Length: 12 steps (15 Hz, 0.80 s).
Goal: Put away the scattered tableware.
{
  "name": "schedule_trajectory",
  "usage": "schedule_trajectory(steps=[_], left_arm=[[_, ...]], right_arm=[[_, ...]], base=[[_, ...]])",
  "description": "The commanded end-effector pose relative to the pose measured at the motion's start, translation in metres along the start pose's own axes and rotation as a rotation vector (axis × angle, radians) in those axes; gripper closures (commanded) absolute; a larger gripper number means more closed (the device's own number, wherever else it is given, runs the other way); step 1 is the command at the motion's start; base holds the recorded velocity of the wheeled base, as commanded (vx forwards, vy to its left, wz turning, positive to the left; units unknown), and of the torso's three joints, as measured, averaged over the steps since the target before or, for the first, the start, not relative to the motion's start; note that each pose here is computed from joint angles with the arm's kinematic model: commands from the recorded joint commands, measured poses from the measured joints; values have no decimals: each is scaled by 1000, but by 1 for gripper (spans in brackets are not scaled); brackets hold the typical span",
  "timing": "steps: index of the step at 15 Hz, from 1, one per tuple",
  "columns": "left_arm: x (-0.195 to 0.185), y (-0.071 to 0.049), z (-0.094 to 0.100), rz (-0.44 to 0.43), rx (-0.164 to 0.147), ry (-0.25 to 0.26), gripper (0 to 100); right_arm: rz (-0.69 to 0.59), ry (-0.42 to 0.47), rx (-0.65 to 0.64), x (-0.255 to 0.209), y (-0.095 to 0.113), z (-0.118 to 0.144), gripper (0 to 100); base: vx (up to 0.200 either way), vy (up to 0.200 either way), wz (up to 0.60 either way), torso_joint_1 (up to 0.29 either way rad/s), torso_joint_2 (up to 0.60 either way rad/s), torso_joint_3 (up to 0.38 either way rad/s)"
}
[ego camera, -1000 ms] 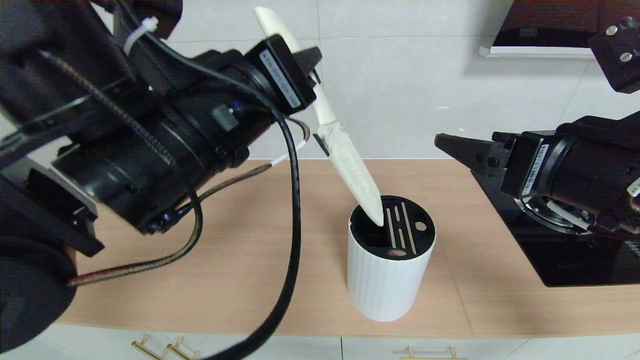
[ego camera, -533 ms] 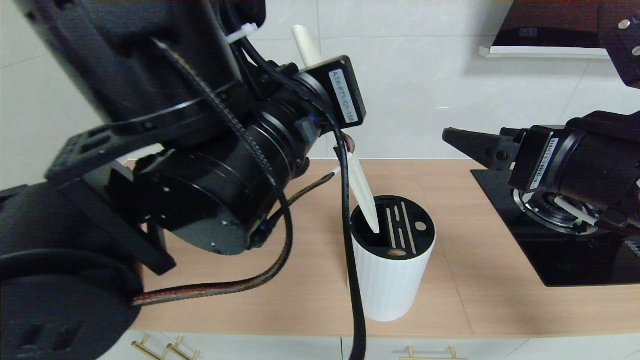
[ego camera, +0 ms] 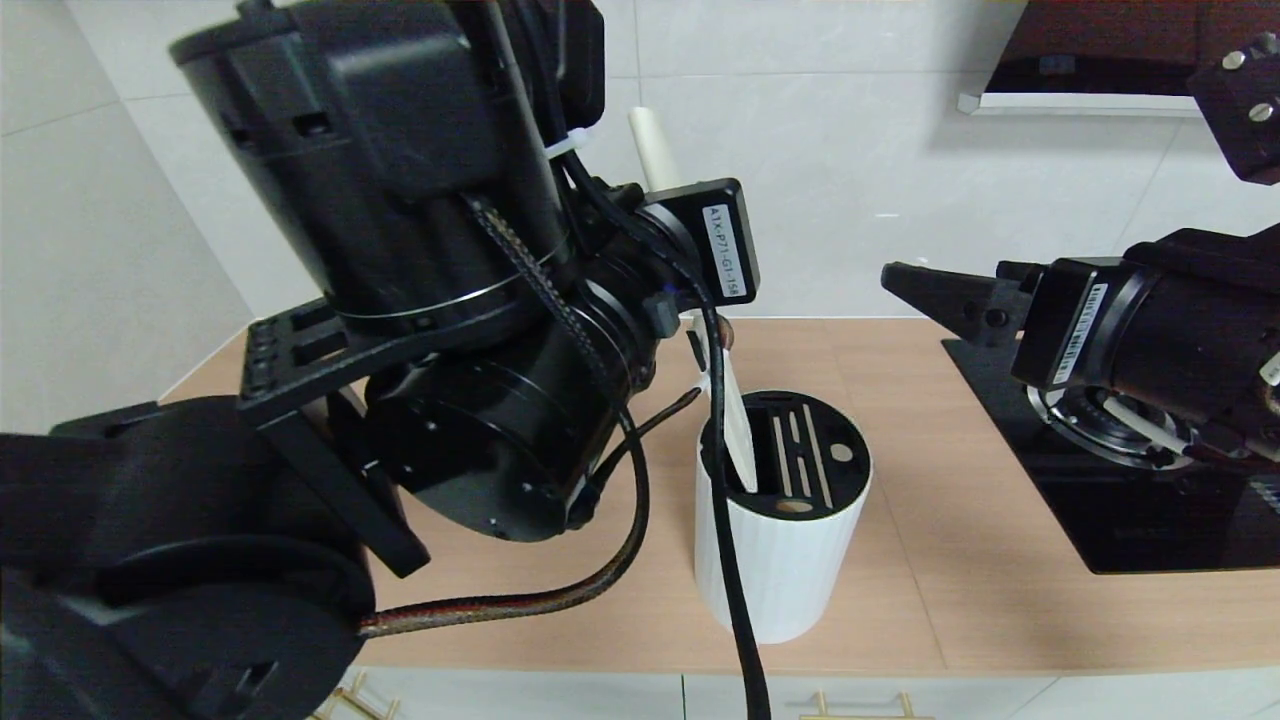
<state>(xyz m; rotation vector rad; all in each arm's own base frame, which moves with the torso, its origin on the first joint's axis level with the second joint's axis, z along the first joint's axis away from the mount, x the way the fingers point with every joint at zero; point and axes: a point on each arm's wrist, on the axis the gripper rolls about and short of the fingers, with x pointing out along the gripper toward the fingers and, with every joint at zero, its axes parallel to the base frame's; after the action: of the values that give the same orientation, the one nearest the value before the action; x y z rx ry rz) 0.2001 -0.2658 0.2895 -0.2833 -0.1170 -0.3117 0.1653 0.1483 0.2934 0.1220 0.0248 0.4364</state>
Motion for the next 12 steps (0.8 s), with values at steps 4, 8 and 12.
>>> schedule_trajectory(steps=[4, 8, 12], left_arm=[[7, -4, -10, -4, -15, -23, 100], [9, -6, -17, -2, -5, -10, 100], [17, -9, -36, 4, 20, 23, 100]], right_arm=[[1, 5, -2, 1, 1, -1, 0], [1, 8, -3, 2, 1, -2, 0], [2, 14, -5, 3, 1, -4, 0]], base=[[0, 0, 0, 0, 0, 0], [0, 0, 0, 0, 0, 0], [0, 0, 0, 0, 0, 0]])
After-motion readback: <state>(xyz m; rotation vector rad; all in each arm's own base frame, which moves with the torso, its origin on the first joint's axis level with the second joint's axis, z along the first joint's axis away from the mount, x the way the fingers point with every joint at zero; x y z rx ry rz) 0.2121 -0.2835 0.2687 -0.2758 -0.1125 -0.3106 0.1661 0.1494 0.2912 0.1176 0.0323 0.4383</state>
